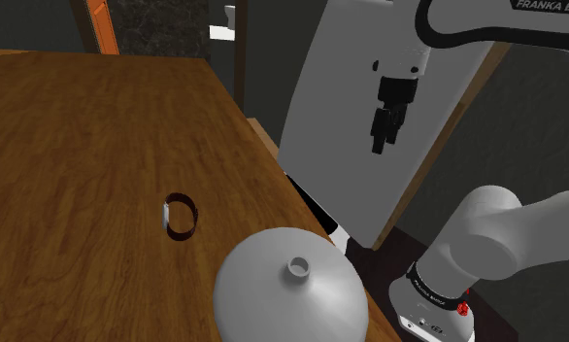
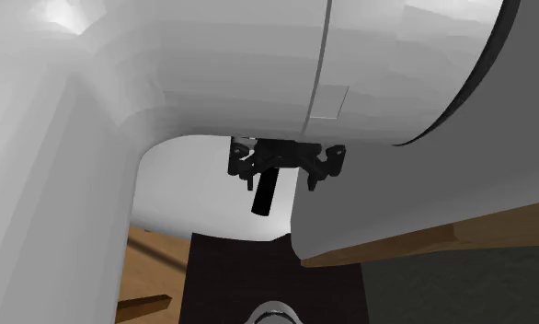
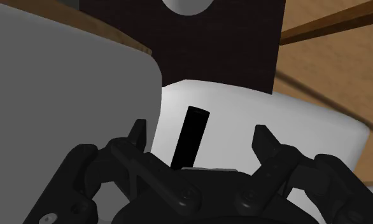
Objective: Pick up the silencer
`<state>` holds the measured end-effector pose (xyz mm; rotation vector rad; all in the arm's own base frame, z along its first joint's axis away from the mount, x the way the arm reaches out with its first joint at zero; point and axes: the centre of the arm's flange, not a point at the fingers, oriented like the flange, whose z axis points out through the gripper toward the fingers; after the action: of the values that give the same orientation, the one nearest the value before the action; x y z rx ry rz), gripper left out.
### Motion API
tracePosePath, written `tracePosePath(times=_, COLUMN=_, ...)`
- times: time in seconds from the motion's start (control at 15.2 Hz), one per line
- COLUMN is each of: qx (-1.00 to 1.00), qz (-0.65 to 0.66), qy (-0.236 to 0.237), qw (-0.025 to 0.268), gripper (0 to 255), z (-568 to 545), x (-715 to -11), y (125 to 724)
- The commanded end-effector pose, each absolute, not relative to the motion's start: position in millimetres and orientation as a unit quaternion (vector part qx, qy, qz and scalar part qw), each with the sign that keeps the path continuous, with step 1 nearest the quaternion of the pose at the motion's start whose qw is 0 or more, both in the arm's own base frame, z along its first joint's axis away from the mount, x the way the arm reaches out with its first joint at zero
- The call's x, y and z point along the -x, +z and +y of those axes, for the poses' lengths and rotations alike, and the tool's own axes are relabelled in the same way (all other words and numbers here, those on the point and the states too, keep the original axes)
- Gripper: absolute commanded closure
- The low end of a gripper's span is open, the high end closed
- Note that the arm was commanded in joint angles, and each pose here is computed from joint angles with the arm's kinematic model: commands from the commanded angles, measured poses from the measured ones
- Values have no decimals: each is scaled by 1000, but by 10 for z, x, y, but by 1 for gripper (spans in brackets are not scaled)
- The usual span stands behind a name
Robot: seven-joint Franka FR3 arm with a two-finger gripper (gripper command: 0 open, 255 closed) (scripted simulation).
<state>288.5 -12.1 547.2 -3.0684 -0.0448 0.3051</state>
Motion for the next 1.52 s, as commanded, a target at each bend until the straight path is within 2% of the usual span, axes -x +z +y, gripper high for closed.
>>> tracePosePath(times=0.0, qx=995, qz=-15, qy=99, qw=29, gripper=0, z=-121, x=-2885, y=5472)
tracePosePath(times=1.45, qx=998, qz=40, qy=-1, qw=-39, gripper=0, z=232, x=-4108, y=3045)
